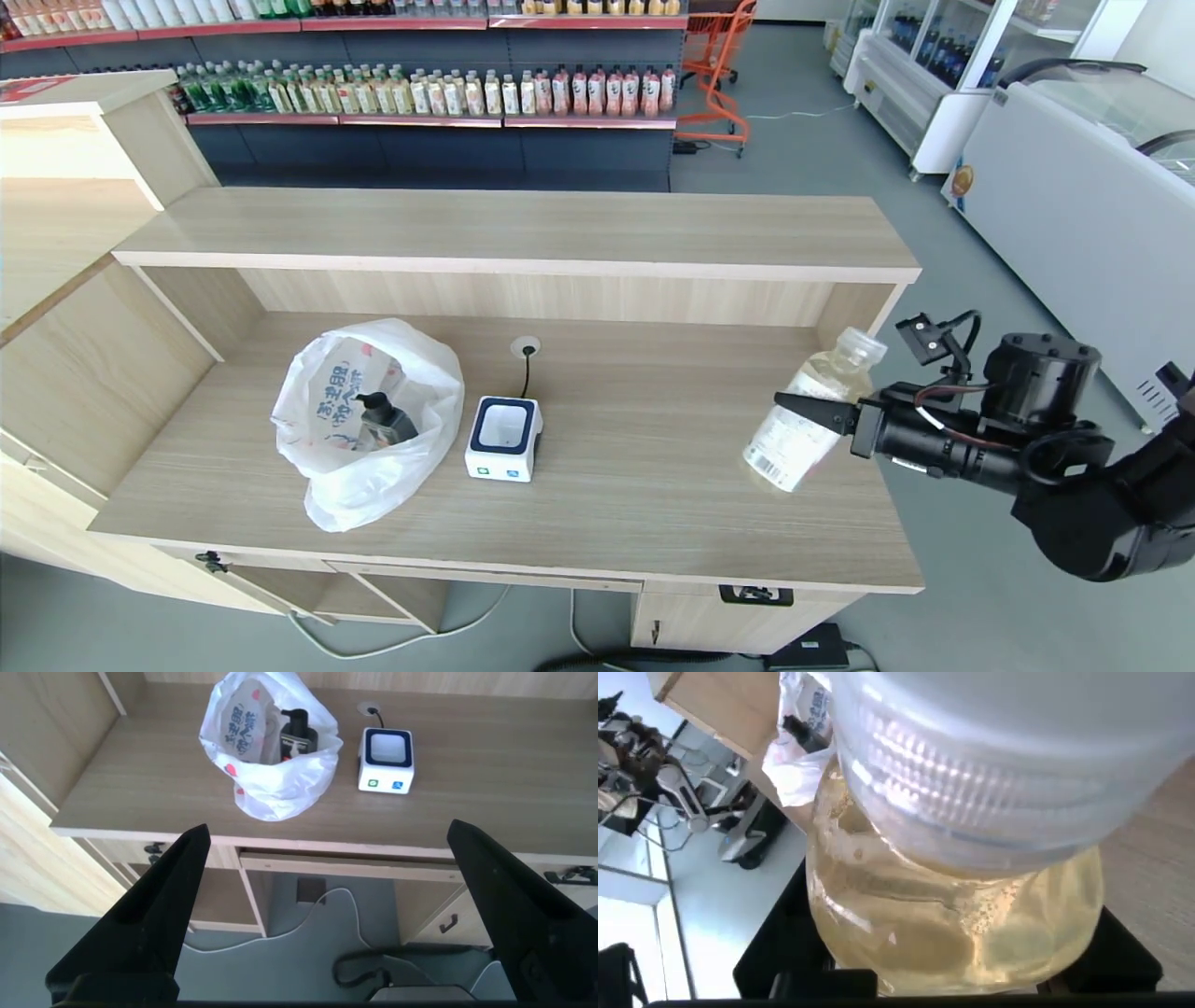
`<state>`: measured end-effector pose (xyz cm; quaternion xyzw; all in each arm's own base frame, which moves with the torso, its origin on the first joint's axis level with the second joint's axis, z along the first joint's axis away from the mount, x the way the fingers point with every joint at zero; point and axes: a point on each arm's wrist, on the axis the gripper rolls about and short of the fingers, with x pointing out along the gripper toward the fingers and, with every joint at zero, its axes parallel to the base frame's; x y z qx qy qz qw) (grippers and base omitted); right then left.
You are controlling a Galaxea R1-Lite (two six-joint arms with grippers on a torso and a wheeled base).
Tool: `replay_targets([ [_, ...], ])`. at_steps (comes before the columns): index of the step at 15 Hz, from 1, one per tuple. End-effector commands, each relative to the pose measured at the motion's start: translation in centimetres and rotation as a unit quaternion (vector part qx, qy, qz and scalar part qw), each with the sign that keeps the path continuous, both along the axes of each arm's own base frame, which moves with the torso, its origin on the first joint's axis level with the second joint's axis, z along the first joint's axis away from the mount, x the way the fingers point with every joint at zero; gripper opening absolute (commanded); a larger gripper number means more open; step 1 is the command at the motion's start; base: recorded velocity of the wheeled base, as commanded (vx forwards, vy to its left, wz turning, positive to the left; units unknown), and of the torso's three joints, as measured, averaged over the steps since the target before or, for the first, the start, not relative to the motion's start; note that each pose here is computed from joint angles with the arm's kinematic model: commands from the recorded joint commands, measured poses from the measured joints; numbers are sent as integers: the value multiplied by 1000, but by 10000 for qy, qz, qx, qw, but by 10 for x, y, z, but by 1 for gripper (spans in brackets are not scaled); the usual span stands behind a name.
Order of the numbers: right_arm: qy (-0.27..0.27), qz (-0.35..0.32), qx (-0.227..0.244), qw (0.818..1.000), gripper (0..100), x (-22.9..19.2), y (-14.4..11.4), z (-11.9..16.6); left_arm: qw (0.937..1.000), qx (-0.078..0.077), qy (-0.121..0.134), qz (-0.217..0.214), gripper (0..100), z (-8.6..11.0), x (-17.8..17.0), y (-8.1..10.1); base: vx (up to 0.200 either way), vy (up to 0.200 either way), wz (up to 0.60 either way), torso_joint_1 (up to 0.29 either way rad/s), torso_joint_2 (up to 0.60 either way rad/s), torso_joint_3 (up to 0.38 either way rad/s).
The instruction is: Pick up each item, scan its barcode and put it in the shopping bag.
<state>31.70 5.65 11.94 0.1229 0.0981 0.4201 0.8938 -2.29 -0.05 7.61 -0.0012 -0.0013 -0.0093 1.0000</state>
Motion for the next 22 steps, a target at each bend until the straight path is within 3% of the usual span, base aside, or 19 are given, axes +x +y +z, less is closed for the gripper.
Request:
replay_targets([
  [1, -235, 370, 205, 9988, 0, -29, -5, 36, 10000, -4, -3, 8, 100, 0, 0, 0, 0, 0, 0, 0, 0, 0],
  [3, -52, 1030, 248, 9944, 0, -55, 7, 34, 10000, -4, -3, 8, 100, 0, 0, 0, 0, 0, 0, 0, 0, 0],
  [12, 286, 2036, 323, 9781, 0, -79, 58, 29, 10000, -4, -3, 8, 100, 0, 0, 0, 0, 0, 0, 0, 0, 0],
  [22, 746, 2270, 310, 9705, 0, -88, 72, 24, 10000, -4, -3, 1, 100, 0, 0, 0, 0, 0, 0, 0, 0, 0],
])
